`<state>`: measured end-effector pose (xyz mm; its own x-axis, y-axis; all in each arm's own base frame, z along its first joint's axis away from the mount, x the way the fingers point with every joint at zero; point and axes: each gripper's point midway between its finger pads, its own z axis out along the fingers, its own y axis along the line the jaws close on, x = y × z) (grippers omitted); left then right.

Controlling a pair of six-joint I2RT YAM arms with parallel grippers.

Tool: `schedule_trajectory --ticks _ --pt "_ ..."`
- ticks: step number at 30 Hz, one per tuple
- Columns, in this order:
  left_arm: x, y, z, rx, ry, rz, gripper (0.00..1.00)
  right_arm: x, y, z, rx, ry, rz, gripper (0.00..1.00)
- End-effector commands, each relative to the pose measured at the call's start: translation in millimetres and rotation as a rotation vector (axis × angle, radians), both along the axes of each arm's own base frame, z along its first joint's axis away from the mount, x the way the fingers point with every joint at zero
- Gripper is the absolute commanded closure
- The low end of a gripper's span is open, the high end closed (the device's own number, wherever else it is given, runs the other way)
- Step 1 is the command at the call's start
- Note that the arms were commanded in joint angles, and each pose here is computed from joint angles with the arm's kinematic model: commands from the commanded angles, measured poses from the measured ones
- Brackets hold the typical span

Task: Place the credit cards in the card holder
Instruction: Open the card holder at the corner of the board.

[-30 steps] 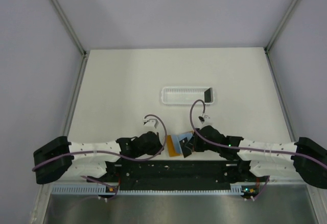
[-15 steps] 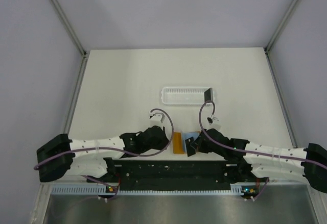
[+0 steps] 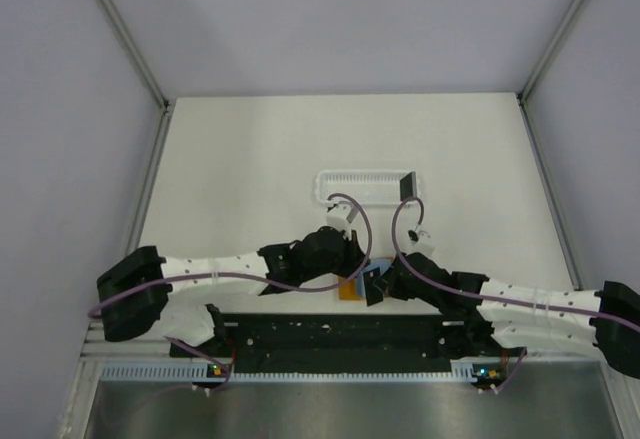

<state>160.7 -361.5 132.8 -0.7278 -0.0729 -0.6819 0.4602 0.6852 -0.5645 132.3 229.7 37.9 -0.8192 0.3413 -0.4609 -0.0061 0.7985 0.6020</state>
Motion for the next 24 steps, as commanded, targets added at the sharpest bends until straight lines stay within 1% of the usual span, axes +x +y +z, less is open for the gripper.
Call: schedule_trajectory --ticks 1,6,14,24 --pt "-10 -18 -17 0.012 0.035 -0.067 1.00 -3 -16 -15 -0.065 0.010 -0.019 1.00" --pt "-17 -3 -40 0.053 0.078 -0.047 1.00 -4 -16 -14 -0.060 0.004 -0.014 1.00" --pt "-18 30 -65 0.129 0.085 0.021 1.00 -3 -15 -10 -0.056 -0.008 -0.008 1.00" --pt "-21 38 -83 0.170 0.108 0.031 1.00 -2 -12 -5 -0.051 -0.016 0.007 1.00"
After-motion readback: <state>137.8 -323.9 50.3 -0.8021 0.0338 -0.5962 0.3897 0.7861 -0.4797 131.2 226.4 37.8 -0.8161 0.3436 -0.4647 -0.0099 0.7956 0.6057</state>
